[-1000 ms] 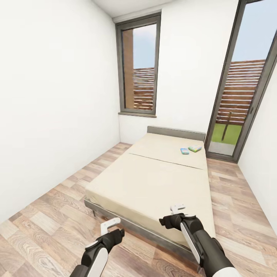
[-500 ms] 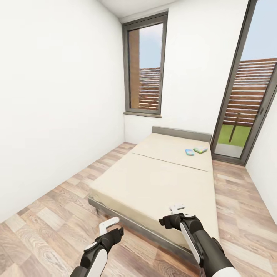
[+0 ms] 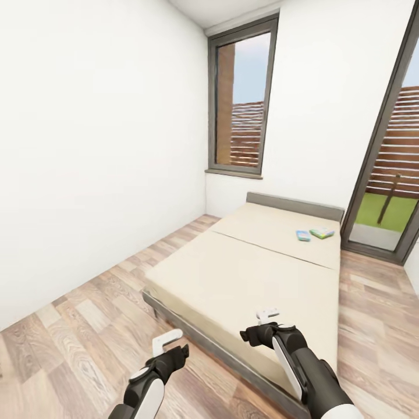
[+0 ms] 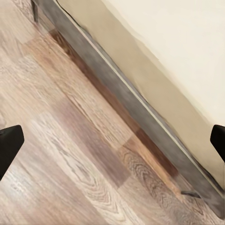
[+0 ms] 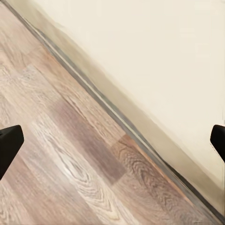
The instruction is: Put all the toys in the child's room - the three board games (two on the bed and one on the table), the two jigsaw puzzles on the table, and the tennis ball on the table - inside the toy box on the table in the child's room.
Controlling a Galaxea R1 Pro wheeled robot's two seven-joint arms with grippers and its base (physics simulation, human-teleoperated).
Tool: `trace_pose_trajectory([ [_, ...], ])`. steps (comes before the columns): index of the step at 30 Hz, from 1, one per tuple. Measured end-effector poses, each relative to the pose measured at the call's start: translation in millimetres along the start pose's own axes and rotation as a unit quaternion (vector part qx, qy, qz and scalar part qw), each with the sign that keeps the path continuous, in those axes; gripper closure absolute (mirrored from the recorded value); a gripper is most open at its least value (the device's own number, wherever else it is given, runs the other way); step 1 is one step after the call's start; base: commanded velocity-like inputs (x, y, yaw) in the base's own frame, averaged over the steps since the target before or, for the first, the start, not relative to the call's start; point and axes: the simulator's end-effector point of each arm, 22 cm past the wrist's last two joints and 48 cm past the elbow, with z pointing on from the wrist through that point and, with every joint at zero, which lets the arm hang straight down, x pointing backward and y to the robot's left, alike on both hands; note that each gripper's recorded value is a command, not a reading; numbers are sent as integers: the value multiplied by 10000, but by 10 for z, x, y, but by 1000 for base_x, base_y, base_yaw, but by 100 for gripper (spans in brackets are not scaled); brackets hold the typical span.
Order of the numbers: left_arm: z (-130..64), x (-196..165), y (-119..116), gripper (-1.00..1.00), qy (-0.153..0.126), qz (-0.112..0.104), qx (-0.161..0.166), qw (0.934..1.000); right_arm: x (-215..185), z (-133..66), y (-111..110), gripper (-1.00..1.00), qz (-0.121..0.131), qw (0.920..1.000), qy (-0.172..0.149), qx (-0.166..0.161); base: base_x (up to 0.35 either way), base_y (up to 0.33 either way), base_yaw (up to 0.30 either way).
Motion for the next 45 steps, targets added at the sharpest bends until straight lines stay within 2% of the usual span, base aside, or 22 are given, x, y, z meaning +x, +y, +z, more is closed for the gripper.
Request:
trace_pose_trajectory([
  [17, 0, 7, -4, -100, 9, 1, 16, 10000, -5, 1, 10, -100, -29, 10000, -17, -1, 0, -338, 247],
  [33, 9, 20, 14, -100, 28, -3, 2, 10000, 5, 8, 96, -100, -183, 9998, -15, -49, -13, -341, 46],
  [45, 10, 18, 23, -100, 28, -13, -4, 10000, 5, 10, 111, -100, -209, 9998, -19, -57, -59, -277, 20],
])
